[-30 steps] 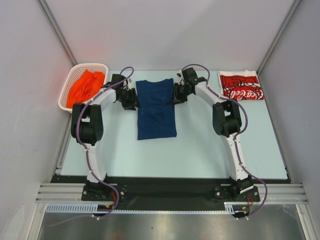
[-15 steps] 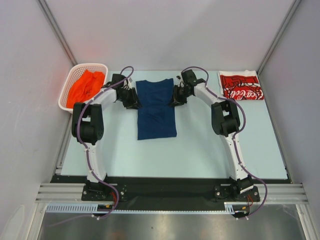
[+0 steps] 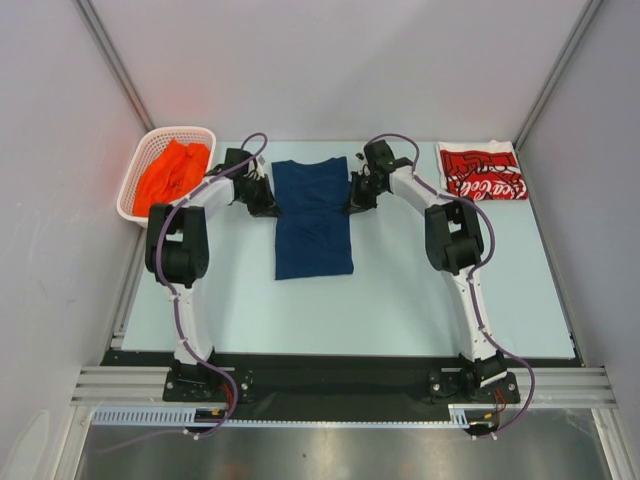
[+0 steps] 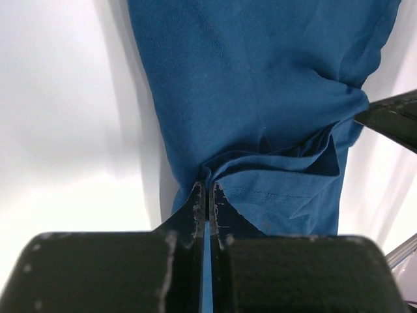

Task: Fold and stack the t-shirts
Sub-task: Fold the tshirt

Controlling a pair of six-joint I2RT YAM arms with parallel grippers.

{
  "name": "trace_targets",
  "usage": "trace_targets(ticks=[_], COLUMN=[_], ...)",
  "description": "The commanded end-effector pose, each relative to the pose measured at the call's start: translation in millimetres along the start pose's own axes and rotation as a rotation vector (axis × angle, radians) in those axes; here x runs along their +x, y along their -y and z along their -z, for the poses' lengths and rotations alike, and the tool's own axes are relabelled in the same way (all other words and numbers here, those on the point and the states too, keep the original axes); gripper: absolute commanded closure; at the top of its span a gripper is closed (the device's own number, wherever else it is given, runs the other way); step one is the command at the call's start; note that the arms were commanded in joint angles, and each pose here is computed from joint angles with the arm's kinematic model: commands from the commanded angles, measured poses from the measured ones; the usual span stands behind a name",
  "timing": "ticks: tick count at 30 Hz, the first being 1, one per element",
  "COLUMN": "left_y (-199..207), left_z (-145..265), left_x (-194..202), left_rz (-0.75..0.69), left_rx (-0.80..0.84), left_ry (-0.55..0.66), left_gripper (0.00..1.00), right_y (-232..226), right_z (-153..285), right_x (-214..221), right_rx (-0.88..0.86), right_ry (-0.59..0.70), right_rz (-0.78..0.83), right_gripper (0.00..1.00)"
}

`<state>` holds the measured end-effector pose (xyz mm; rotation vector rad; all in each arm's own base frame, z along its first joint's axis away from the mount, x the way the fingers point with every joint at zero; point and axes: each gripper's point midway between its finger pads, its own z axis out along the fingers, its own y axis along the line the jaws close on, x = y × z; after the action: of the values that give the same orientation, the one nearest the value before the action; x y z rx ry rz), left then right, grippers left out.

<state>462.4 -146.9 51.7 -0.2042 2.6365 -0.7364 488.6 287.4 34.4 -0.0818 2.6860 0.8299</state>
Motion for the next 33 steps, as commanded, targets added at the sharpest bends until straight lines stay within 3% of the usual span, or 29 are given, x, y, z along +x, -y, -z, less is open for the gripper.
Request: trace_targets(ticks=[1,16,18,19,20,21,22,24,28,33], left_y=[13,0,-2,-4,-6,-7,-7,-9,-8,-4], left_z=[15,5,7,7,8,11,13,23,47,72], left_x=[-28,-33,-34,-35,-36,-37,-37,-43,-48,-15], left_rz=[-0.018,-0.01,-0.012,-0.008,-0.009,-0.007,-0.007,-0.01,-0.048,-0.092], left_rx=[0.019,-0.044,-0.059,-0.071,-0.081,-0.093,-0.099,-0.134,-0.179,-0.157], left_ry=[0.092,0.086,0.086,0.09,0.094,0.099,0.101,0.129,0.165,0.137], left_gripper=[1.0,0.98,0.92,0.84,0.75,0.56,0.52,0.52,0.41,0.32], right_y=[-11,1,-1,2,0,2,4,13,27,13], right_z=[41,16,15,12,14,14,15,20,42,95], right_x=[-26,-38,-39,-38,-43,-41,-42,-43,-39,-17], right_rx=[0.016,-0.057,-0.062,-0.061,-0.062,-0.054,-0.046,-0.008,0.089,0.12], right_ry=[0.106,0.069,0.065,0.059,0.067,0.06,0.058,0.059,0.05,0.043], right_rz=[0.033,0.0,0.004,0.005,0.01,0.005,0.002,-0.01,-0.004,0.041], right_gripper=[1.0,1.0,0.94,0.9,0.87,0.83,0.74,0.69,0.51,0.34])
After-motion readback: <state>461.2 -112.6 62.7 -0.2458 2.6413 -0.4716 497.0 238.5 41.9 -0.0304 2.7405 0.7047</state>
